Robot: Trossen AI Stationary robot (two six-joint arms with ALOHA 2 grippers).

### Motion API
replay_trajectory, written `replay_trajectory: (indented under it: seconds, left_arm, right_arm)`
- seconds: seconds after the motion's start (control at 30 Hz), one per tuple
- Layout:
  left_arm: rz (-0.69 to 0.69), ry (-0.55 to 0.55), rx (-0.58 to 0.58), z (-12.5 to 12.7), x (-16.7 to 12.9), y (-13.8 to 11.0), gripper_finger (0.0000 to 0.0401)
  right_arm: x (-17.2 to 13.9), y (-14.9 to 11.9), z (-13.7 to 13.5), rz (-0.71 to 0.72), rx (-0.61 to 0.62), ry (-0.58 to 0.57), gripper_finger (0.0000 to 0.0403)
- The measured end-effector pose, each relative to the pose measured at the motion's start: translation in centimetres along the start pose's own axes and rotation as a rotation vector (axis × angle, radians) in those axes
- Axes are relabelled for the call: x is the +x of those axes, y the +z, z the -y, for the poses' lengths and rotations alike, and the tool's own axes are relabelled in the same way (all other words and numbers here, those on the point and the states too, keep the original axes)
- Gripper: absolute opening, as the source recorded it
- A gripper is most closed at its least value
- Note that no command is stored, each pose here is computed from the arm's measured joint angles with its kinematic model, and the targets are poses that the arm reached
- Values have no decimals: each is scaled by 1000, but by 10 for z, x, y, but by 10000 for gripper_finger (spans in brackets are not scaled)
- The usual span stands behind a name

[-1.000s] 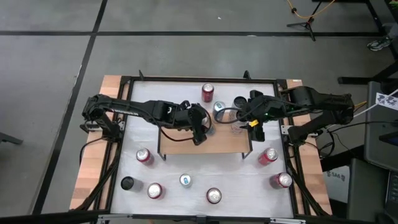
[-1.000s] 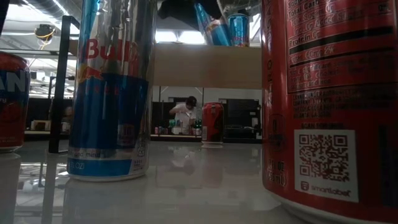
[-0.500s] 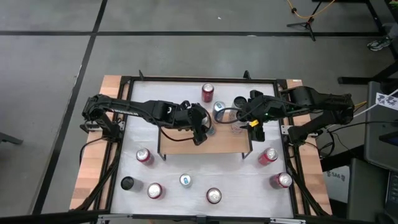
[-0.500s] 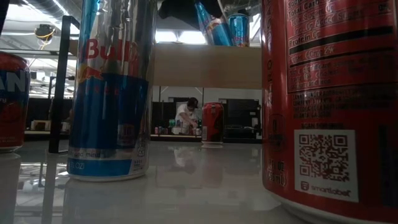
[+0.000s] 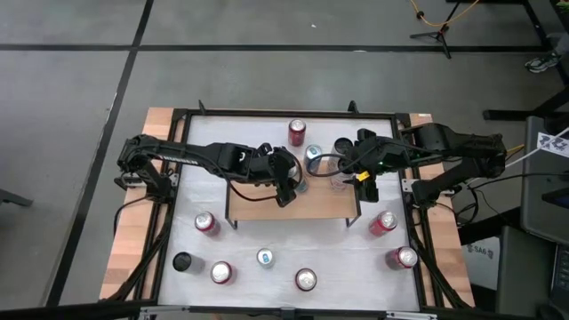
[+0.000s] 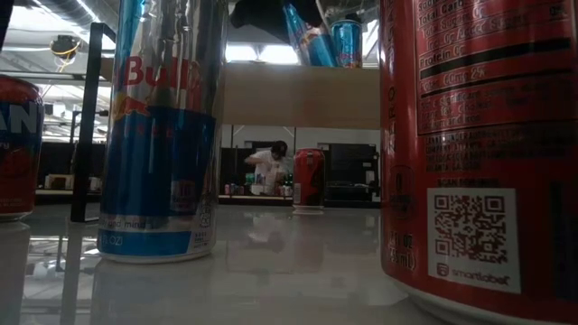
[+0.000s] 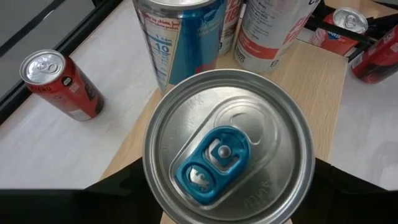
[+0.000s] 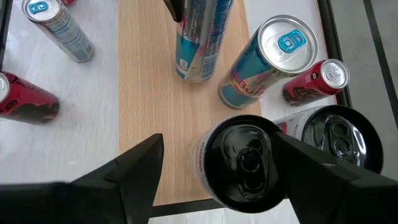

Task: Place canned beverage on shelf
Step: Move the left blue soda can on the shelf aligned with the other blue soda can

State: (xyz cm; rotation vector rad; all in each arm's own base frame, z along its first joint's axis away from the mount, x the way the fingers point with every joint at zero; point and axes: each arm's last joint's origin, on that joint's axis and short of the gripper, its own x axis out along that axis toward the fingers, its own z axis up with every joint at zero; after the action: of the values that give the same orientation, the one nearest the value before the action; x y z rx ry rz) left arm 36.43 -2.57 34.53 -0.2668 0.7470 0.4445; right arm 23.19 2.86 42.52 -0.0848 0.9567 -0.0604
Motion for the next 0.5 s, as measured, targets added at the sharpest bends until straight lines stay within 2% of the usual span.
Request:
replay_trajectory:
  seconds: [0.3, 0.5]
  left_arm:
    - [4, -2, -30, -3, 0, 2, 298]
    - [0, -10, -30, -3, 0, 2, 310]
  right_arm:
    - [0, 0, 0, 0, 0, 0, 287]
    - [0, 0, 0, 0, 0, 0, 287]
